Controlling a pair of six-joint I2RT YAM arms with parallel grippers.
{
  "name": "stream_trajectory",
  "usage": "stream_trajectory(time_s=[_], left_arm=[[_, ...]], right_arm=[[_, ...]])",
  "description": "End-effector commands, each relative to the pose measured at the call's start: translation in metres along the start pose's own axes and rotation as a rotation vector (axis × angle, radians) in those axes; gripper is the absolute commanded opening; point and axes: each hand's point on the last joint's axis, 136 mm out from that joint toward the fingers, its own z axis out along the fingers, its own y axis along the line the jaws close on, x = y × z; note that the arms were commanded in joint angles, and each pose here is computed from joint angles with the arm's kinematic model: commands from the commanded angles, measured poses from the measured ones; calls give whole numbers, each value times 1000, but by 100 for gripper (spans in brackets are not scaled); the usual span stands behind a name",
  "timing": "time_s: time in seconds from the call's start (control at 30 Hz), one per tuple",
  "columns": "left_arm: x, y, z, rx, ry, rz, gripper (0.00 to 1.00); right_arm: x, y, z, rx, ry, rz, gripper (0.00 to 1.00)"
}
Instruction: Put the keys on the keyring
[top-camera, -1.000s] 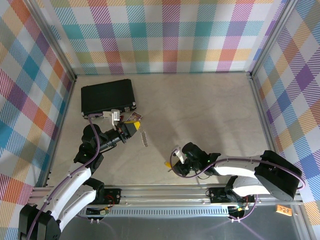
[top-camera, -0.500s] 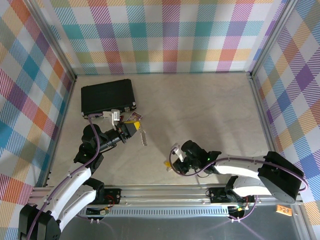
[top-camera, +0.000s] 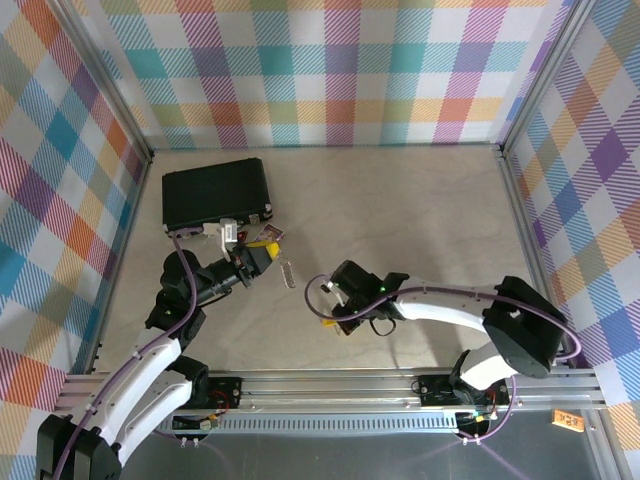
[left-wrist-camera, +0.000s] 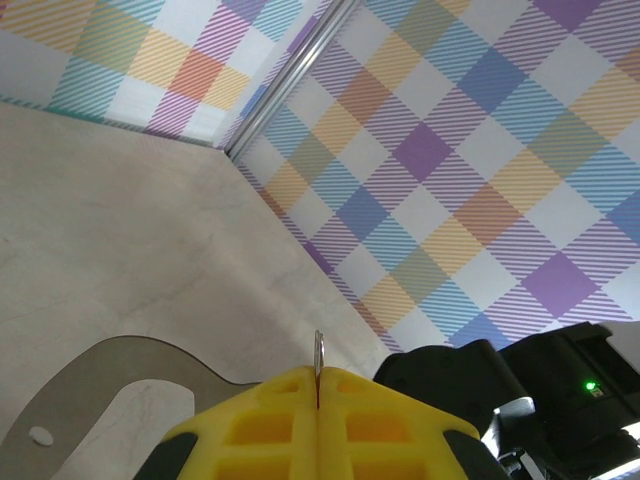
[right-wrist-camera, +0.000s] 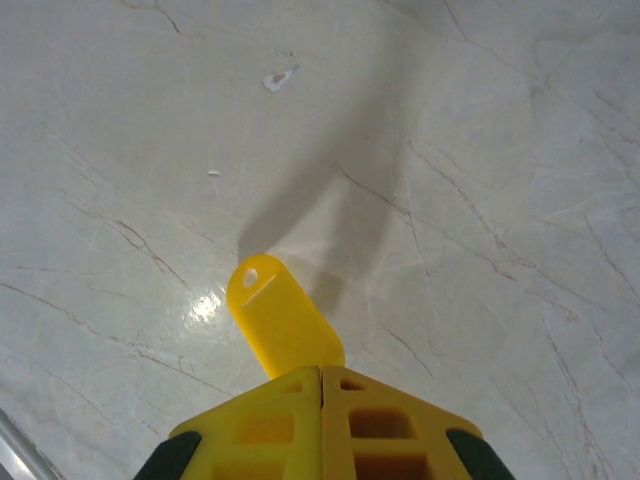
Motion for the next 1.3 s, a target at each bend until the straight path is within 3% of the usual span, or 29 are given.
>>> stream_trajectory(time_s=[0.0, 0.17, 0.47, 0.77, 1.27], left_arm=[[-10, -7, -6, 19, -44, 48, 0], [-13, -12, -7, 28, -55, 54, 0], [-13, -12, -8, 28, -57, 56, 0], [-12, -11, -8, 24, -52, 55, 0], [-13, -11, -7, 25, -51, 52, 0]], right_arm=[[25, -3, -4, 50, 155, 27, 0], [40, 0, -8, 95, 287, 13, 0], [54, 0, -6, 143, 414, -28, 0], [49, 5, -2, 129, 389, -36, 0], [39, 11, -18, 76, 232, 21, 37]])
